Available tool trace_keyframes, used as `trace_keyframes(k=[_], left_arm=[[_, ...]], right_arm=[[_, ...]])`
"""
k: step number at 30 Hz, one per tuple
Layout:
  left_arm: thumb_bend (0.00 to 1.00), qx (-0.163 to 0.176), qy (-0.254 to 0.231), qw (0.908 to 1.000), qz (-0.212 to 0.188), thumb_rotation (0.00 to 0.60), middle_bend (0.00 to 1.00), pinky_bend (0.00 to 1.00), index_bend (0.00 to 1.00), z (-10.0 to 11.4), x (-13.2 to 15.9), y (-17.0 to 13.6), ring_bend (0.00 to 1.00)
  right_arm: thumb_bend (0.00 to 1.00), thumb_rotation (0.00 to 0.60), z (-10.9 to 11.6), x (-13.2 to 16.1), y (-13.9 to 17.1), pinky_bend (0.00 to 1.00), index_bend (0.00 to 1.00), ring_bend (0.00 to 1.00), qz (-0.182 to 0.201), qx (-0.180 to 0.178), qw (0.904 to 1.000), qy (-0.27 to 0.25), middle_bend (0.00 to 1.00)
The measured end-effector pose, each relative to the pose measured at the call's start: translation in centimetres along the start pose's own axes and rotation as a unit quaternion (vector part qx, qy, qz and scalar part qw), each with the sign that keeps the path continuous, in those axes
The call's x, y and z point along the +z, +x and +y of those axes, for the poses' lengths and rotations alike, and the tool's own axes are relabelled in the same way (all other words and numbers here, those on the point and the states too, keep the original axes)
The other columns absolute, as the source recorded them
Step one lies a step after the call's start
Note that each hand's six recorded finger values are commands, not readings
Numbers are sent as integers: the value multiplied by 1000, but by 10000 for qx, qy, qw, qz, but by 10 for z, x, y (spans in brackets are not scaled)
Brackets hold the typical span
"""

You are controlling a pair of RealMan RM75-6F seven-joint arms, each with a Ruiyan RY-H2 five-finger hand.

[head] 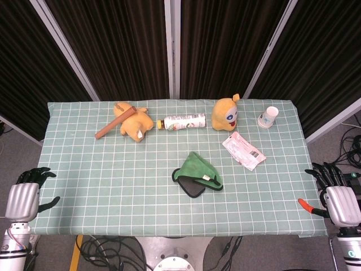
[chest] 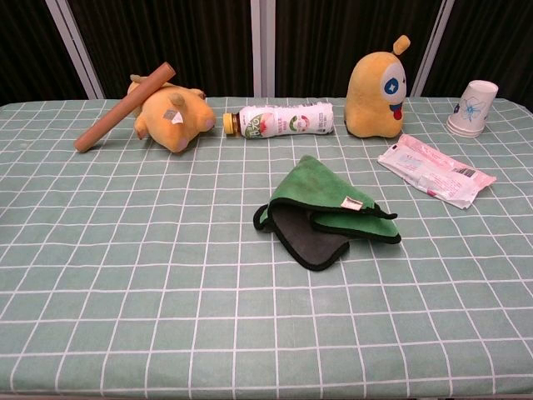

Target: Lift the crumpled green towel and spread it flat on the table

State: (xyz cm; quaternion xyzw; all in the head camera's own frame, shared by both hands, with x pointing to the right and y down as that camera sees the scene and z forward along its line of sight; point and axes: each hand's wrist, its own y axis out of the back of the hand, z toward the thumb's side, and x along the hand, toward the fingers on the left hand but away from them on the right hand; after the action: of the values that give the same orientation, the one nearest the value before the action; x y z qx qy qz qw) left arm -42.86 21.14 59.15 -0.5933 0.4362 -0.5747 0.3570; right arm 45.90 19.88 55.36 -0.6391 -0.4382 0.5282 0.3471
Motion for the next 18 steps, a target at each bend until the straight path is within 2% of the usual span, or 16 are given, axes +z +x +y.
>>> trace_keyframes(k=[8, 11, 15, 18], left_arm=[[160, -1, -31, 10000, -17, 600, 365, 237, 414, 0, 1, 0, 250], [159, 8, -62, 10000, -20, 600, 365, 237, 413, 1, 1, 1, 250], [152, 20, -80, 10000, -46, 600, 365, 236, 413, 2, 2, 1, 250], [149, 47, -89, 9999, -34, 600, 365, 237, 414, 3, 1, 1, 250]], right_arm=[[50, 539, -3, 5, -1, 0, 261, 0, 103, 82, 9999, 10, 116], [1, 540, -7, 15, -8, 0, 307, 0, 282, 145, 9995, 1, 123], [0, 540, -20, 36, -23, 0, 380, 0, 597, 332, 9977, 19, 134], [0, 564, -35, 55, -37, 0, 421, 0, 854, 559, 9948, 25, 145]])
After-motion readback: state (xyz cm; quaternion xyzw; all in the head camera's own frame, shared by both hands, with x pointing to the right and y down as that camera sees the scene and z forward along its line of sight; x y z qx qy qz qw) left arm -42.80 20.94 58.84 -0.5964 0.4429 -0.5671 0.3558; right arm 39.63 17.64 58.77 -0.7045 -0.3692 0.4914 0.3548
